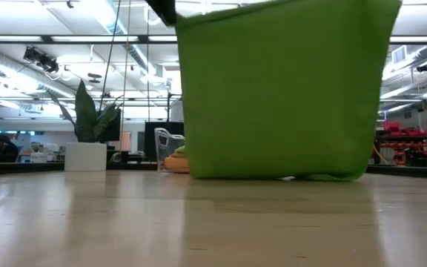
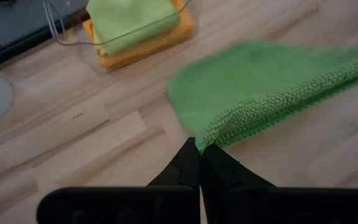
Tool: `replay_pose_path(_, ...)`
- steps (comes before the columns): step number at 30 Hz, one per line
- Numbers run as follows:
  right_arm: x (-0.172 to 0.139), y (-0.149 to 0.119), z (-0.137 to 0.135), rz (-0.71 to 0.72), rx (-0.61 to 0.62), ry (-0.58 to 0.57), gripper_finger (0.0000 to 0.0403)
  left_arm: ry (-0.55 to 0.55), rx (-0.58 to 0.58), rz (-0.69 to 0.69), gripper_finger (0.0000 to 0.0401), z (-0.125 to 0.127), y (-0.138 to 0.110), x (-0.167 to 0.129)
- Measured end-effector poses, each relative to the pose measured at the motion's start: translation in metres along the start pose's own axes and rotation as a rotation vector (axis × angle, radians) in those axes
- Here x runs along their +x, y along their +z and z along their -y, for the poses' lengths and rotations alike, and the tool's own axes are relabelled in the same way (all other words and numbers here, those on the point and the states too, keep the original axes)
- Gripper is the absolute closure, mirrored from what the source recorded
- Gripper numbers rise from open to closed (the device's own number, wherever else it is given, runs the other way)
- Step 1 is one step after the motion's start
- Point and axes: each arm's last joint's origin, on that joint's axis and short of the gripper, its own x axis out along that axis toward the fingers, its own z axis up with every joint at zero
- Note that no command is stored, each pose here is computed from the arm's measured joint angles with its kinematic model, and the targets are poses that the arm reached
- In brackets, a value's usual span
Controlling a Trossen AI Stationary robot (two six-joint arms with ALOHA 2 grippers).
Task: Fold microfiber towels
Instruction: Fold the green towel
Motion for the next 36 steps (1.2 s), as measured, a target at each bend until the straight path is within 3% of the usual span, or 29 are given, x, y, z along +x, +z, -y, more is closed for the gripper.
replay_pose_path(3, -0.003, -0.001, -0.009, 0.016, -0.043, 0.027, 0.0403, -0.020, -0.052, 0.099, 0.0397, 0.001, -0.011, -0.013)
replay_pose_path(7, -0.021, 0.003, -0.002, 0.048, -0.039, -0.048, 0.0403, -0.034, -0.121, 0.197, 0.0397, -0.011, 0.000, -0.023)
replay_pose_path(17, -0.121, 0.014, 0.031, 0.333, 0.032, -0.321, 0.0403, -0.025, -0.159, 0.334, 0.0397, -0.045, 0.048, -0.029)
replay_pose_path(21, -0.118, 0.012, 0.043, 0.256, 0.082, -0.328, 0.0403, -0.059, -0.114, 0.336, 0.0397, -0.048, 0.061, -0.031)
replay_pose_path(26, -0.087, 0.021, 0.054, 0.121, 0.045, -0.325, 0.0403, -0.012, -0.063, 0.293, 0.0397, -0.055, 0.072, -0.020)
replay_pose_path(36, -0.091, 0.031, 0.086, 0.114, 0.023, -0.386, 0.0403, 0.030, -0.050, 0.238, 0.0397, -0.077, 0.103, -0.002)
